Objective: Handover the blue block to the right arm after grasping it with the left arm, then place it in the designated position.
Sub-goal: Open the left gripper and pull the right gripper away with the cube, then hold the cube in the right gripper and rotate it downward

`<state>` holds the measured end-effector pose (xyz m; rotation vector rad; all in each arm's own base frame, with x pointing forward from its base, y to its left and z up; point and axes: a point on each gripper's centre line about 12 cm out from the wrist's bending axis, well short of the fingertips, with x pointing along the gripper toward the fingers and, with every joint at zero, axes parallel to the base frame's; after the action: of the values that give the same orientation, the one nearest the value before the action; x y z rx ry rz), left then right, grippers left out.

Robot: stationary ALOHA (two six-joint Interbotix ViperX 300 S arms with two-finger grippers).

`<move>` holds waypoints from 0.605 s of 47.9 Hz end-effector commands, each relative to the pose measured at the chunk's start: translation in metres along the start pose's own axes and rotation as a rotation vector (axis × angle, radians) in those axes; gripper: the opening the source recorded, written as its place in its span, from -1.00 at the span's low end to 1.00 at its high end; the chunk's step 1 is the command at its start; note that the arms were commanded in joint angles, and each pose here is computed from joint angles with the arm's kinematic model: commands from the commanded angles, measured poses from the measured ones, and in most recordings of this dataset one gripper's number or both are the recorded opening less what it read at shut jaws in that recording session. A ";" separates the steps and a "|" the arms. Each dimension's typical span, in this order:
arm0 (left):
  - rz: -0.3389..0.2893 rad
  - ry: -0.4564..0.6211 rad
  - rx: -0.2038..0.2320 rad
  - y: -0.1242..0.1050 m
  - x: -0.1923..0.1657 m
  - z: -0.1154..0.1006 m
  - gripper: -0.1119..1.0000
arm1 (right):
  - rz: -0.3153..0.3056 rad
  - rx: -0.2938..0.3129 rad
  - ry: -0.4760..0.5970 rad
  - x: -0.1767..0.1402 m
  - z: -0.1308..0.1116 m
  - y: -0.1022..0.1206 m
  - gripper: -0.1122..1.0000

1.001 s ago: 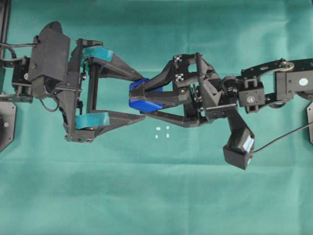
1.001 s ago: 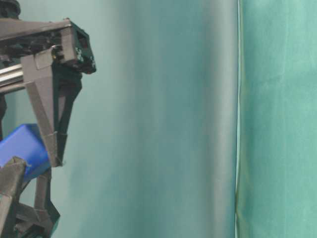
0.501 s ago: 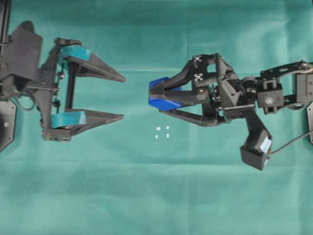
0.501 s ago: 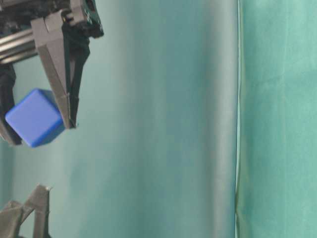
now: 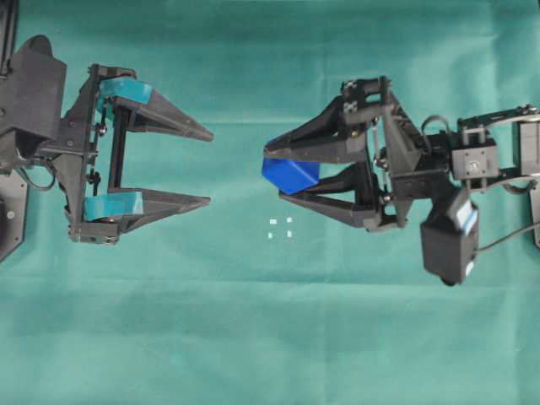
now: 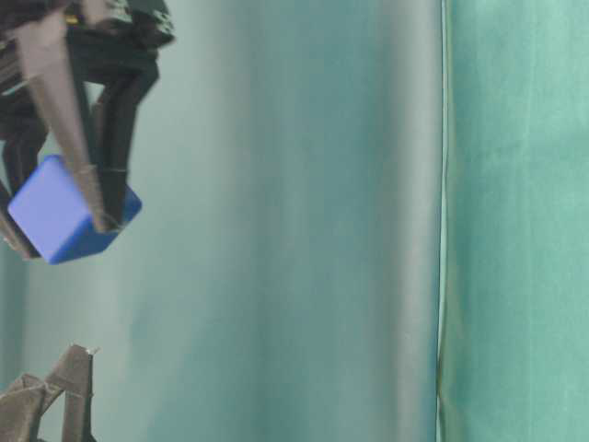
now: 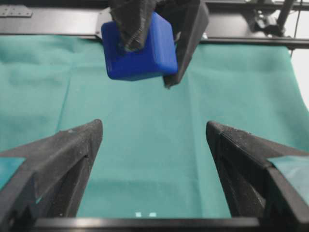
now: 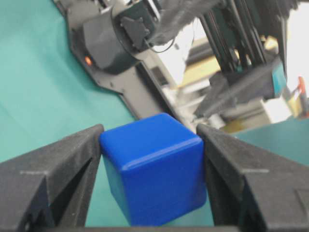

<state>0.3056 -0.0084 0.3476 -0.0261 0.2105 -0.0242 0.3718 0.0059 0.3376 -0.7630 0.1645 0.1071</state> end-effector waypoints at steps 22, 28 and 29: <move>0.001 -0.026 0.003 0.000 -0.001 0.009 0.99 | -0.043 0.691 -0.080 -0.018 0.021 -0.020 0.36; 0.002 -0.026 0.002 0.001 -0.001 0.009 1.00 | -0.039 0.782 -0.081 -0.018 0.021 -0.019 0.36; 0.002 -0.026 0.004 0.001 -0.001 0.009 1.00 | -0.039 0.790 -0.080 -0.018 0.021 -0.019 0.36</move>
<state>0.3059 -0.0084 0.3469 -0.0230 0.2136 -0.0245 0.3626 0.0053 0.3539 -0.0077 0.1402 0.0292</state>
